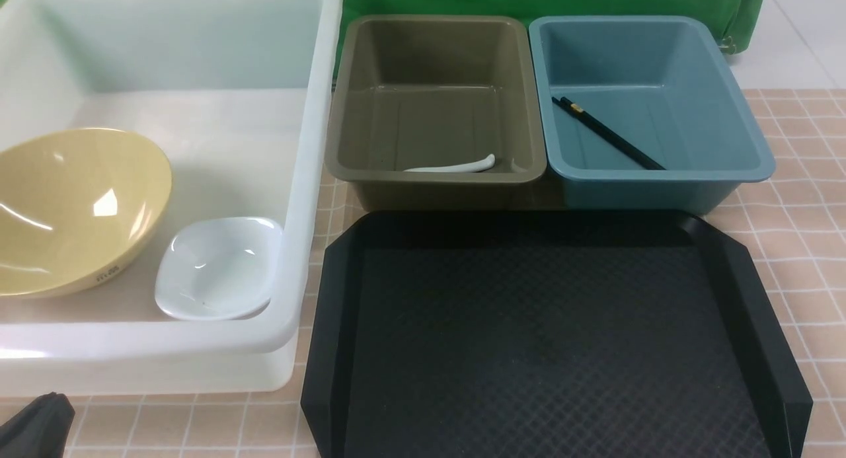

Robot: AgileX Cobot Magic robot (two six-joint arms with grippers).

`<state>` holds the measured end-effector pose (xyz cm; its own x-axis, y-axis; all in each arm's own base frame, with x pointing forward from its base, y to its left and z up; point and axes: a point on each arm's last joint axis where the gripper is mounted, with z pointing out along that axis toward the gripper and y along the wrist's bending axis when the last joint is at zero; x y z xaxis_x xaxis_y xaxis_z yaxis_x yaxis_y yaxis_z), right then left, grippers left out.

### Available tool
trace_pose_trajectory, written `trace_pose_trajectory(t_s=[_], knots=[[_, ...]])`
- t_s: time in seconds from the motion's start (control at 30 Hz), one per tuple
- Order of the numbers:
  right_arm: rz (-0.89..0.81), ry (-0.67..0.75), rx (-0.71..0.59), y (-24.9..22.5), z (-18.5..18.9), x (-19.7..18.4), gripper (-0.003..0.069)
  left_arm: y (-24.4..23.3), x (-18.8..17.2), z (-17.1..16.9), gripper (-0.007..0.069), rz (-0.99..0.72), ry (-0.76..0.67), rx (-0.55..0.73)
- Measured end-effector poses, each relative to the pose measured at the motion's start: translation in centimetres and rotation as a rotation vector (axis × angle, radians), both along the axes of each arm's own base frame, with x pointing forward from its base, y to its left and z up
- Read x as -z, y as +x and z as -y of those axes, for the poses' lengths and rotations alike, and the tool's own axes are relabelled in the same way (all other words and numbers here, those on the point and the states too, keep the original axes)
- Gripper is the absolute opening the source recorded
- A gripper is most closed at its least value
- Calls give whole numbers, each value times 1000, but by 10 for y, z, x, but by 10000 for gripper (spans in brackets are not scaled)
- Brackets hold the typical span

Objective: On brown table put chopsticks spoon bowls plates into blue grey white boxes.

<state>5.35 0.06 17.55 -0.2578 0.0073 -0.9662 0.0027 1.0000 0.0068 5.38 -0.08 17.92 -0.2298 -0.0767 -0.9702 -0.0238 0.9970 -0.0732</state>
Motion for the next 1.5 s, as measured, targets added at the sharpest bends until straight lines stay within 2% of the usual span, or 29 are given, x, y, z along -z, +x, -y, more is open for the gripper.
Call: trace_pose_trajectory(t_s=[1.5], knots=[[0,0,0,0,0,0,113,0,0,0,-7,0,0,0]])
